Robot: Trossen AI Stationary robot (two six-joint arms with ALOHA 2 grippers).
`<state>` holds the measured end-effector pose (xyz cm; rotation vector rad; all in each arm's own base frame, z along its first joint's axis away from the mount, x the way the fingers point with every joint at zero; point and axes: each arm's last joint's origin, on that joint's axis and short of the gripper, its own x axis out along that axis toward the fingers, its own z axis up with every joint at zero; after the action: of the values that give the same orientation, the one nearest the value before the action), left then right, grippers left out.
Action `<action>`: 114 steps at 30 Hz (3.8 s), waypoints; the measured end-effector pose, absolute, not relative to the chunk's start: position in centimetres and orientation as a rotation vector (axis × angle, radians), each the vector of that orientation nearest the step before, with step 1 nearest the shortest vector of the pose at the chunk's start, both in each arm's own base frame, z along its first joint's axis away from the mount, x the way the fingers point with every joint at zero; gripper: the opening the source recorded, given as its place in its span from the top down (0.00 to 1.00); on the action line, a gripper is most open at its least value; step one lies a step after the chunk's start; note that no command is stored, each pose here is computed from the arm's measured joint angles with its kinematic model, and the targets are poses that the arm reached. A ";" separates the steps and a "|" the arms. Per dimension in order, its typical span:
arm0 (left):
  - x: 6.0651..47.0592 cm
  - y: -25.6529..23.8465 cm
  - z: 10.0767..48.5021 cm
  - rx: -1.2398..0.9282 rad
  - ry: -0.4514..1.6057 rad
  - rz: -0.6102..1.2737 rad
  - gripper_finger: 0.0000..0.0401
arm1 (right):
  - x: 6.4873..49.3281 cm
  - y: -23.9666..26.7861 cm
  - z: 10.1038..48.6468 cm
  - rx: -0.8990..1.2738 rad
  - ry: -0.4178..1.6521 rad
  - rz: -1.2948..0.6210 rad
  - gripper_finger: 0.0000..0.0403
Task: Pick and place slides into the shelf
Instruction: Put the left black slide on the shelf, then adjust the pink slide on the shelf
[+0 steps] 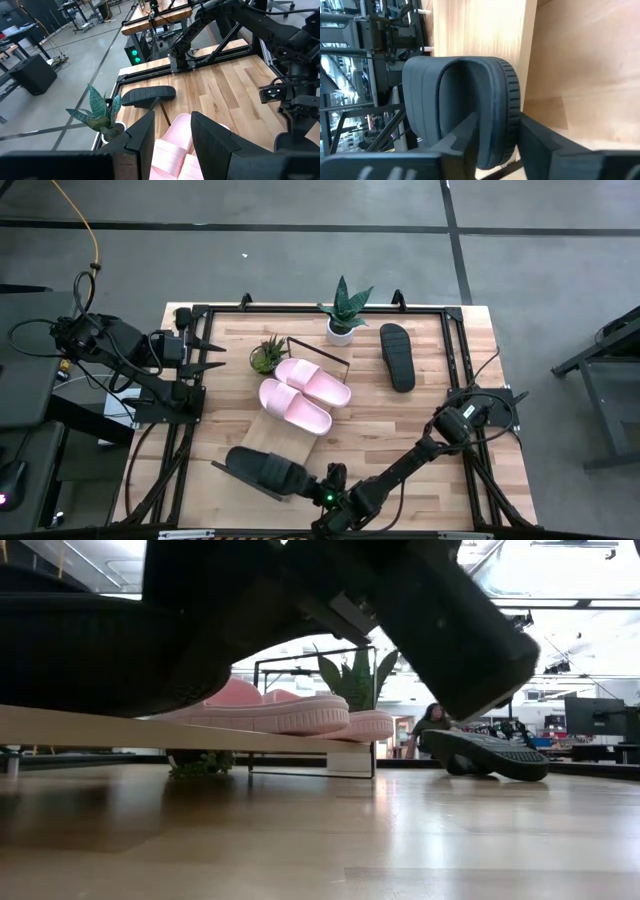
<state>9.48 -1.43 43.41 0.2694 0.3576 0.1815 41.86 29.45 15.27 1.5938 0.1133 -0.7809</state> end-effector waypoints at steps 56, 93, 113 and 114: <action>10.3 -1.7 42.4 0.216 0.459 0.178 0.71 | 42.0 16.5 32.4 0.829 0.778 -0.652 0.83; 10.4 -1.8 42.0 0.198 0.505 0.184 0.71 | 51.7 7.5 24.7 0.827 0.925 -0.164 1.00; 10.3 -1.7 41.8 0.184 0.523 0.190 0.71 | 51.7 6.7 23.0 0.781 0.944 -0.309 1.00; 10.3 -1.7 41.8 0.184 0.523 0.190 0.71 | 51.7 6.7 22.8 0.784 0.957 -0.314 1.00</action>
<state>10.32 -1.73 41.79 0.1844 0.5230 0.1901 51.67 6.74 22.84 0.7838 0.9573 -0.3137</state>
